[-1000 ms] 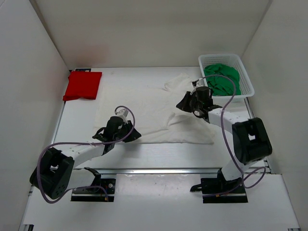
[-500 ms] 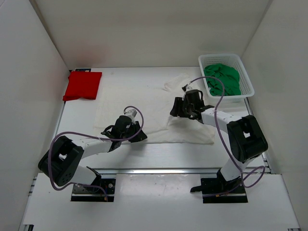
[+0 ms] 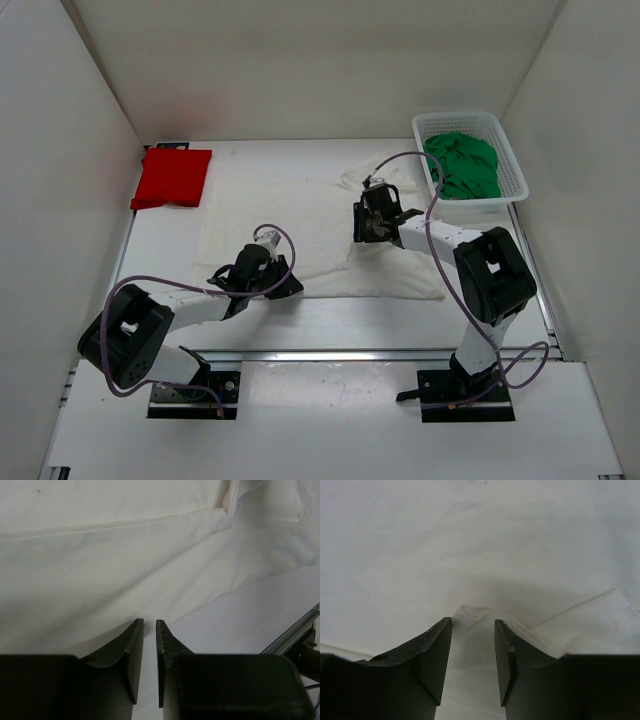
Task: Fold and stack the t-shirts
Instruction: Fold the flattened tshirt in 1/3 of the way
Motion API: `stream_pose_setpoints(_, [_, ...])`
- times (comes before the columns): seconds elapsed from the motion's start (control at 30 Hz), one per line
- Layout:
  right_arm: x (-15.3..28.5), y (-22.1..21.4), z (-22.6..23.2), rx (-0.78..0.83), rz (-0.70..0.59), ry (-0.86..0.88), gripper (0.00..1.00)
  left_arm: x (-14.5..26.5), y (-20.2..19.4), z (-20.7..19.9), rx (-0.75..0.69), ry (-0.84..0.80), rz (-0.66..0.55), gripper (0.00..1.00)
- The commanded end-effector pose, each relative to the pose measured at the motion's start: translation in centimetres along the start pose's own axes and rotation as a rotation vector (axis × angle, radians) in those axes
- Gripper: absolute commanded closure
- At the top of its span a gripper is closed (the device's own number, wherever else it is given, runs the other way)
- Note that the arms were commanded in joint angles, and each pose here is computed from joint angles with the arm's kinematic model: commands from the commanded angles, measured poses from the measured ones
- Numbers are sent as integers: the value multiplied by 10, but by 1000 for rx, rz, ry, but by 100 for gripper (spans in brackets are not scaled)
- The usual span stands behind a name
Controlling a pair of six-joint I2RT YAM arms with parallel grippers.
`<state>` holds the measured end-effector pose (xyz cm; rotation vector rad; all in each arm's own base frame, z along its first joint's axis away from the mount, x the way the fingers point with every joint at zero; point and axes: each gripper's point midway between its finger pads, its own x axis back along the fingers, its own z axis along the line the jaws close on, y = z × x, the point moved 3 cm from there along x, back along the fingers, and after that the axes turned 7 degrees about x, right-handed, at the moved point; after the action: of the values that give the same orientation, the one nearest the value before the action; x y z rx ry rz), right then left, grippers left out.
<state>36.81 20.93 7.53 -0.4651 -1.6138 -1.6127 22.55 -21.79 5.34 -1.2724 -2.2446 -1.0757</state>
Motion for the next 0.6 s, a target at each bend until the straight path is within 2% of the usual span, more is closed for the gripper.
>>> stream_pose_setpoints(0.0, [-1, 19, -6, 12, -40, -72, 62, 3, 7, -11, -14, -53, -31, 72])
stream_pose_setpoints(0.17, [-5, 11, -1, 0, -10, -22, 72, 2, 3, -6, 7, -53, -25, 72])
stream_pose_setpoints(0.3, [-10, 12, 7, -24, 8, 37, 67, 1, 0, -4, 4, -50, -15, 72])
stream_pose_setpoints(0.43, [-13, 13, 10, -20, 13, 47, 69, -1, 4, -4, 11, -47, -25, 72])
stream_pose_setpoints(0.5, [-13, 13, 15, -20, 17, 80, 73, -1, 2, -5, 6, -52, -21, 72])
stream_pose_setpoints(0.57, [-18, 12, 16, -21, 25, 91, 70, -2, 2, -5, 12, -52, -21, 72])
